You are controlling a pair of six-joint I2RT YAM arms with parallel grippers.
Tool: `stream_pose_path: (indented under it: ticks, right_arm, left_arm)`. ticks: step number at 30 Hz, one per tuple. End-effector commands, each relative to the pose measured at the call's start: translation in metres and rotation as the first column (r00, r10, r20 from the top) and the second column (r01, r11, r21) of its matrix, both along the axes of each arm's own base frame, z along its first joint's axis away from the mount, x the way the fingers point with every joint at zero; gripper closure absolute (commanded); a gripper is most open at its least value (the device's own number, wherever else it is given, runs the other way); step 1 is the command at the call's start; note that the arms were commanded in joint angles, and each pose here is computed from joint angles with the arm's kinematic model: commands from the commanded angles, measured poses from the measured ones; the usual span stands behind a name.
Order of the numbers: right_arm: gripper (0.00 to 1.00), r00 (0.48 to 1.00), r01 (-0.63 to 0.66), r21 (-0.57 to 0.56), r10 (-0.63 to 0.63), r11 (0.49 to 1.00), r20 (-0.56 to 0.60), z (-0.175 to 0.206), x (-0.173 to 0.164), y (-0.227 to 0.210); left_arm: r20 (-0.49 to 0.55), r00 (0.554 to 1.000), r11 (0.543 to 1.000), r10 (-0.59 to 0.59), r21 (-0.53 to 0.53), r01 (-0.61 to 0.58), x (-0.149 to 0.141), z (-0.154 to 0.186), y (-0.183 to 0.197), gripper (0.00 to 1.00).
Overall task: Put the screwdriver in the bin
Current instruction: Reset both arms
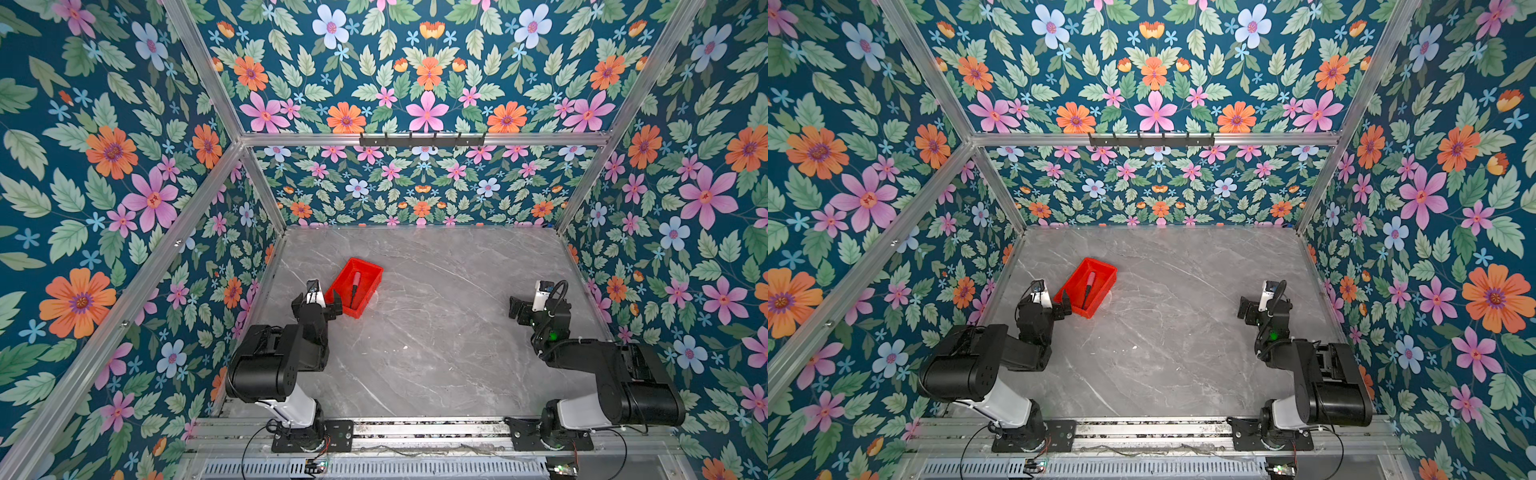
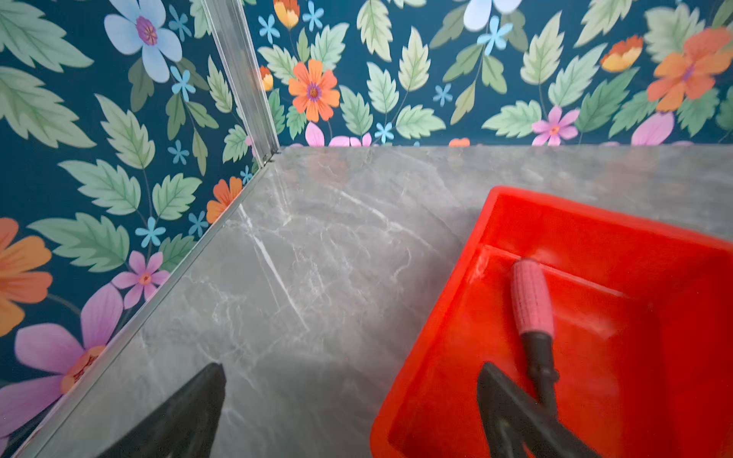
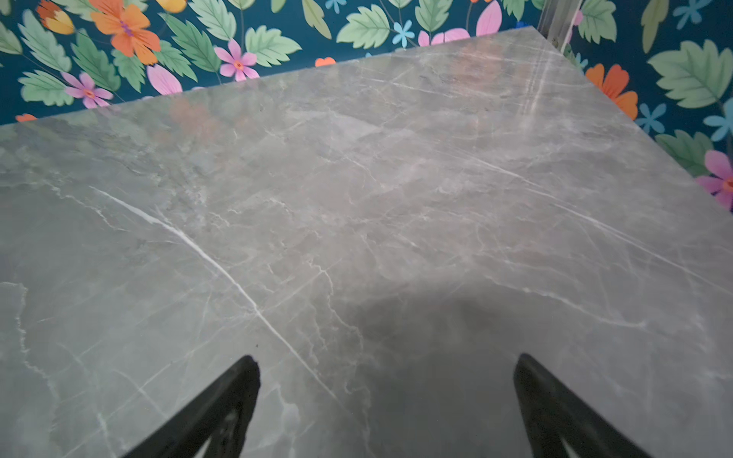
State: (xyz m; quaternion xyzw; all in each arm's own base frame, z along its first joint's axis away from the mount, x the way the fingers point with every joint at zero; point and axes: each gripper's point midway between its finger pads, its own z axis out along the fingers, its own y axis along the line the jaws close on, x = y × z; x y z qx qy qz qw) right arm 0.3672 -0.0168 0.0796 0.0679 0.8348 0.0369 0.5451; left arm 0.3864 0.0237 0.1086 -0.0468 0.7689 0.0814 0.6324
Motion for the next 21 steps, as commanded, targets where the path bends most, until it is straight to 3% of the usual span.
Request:
stream_pose_path:
  ticks: [1,21]
  right_arm:
    - [0.01,0.997,-0.027,-0.012,0.028,1.000,0.069,0.0166,0.0081,0.0035]
    - [0.01,0.998,-0.024,-0.019,0.025,1.000,0.063,0.0160,0.0078,0.0029]
  left_arm:
    - [0.005,1.000,0.999,-0.025,-0.043,0.025,0.0028,0.0007,-0.0024,0.00]
    - [0.007,1.000,0.999,-0.024,-0.041,0.024,0.0034,0.0010,-0.0026,0.00]
